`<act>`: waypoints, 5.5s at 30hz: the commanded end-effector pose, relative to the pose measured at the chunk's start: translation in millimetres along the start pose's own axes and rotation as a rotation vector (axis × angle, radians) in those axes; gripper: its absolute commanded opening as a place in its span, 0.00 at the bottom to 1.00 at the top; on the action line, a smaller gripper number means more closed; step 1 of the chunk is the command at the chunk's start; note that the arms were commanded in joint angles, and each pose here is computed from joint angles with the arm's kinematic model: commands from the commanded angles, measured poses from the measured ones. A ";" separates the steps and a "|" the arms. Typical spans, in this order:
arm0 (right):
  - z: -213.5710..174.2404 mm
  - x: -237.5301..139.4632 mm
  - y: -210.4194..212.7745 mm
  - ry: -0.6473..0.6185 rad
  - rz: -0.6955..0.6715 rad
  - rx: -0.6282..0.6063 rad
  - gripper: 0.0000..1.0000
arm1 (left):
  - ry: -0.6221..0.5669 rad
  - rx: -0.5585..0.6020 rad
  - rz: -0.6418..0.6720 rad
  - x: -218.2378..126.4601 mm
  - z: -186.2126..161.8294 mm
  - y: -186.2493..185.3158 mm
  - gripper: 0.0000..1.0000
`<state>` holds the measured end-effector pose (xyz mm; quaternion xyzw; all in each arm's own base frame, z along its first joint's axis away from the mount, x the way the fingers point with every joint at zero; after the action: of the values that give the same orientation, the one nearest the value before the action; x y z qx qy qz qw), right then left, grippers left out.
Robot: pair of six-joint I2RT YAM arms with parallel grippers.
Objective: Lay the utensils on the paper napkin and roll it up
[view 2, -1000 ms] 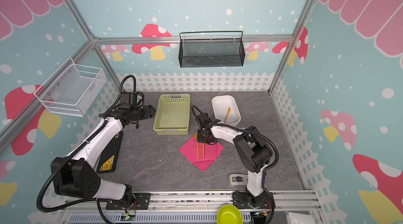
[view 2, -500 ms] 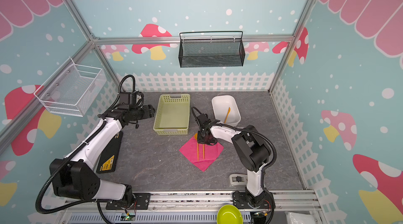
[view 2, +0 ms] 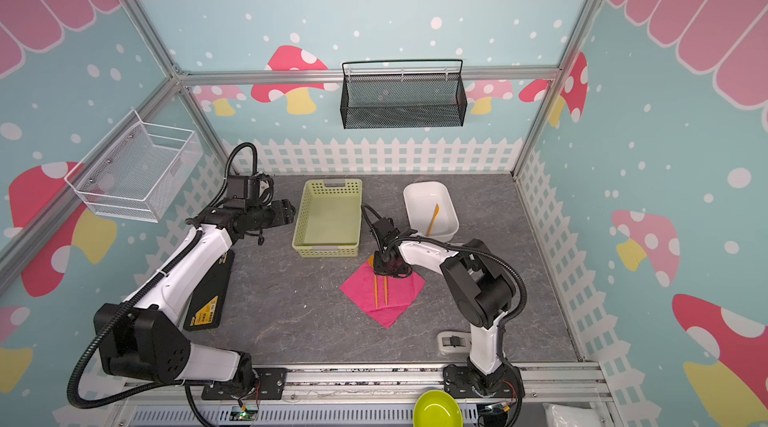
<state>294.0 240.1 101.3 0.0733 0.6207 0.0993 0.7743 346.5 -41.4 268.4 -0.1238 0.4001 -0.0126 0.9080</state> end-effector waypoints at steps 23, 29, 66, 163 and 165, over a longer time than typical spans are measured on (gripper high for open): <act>-6.4 1.2 4.0 0.018 -0.014 -0.010 0.13 | -0.014 0.000 0.008 -7.1 0.7 2.3 0.77; -4.6 -3.8 5.0 0.009 -0.014 -0.010 0.20 | -0.014 0.000 0.010 -6.9 0.4 2.7 0.77; 122.1 -97.8 -68.6 -0.201 -0.121 -0.028 0.21 | 0.006 0.002 0.024 1.3 -1.5 4.4 0.77; 36.5 -269.5 -50.5 -0.853 0.900 -0.391 0.00 | -0.220 0.374 -1.242 -93.5 -55.7 -205.7 0.71; 31.1 -282.3 -45.1 -0.867 0.957 -0.422 0.00 | -0.218 0.383 -1.273 -95.8 -57.5 -213.8 0.70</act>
<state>283.4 122.1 333.3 0.2254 0.1868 0.4461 0.8458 261.2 -239.4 331.1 -0.1658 0.1959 -0.5598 0.7879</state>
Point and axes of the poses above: each gripper's point midway between its finger pads, its own x axis out along the fingers, its own y axis along the line the jaws close on, z = x × y, the point moved 8 cm from there along -x, back along the fingers
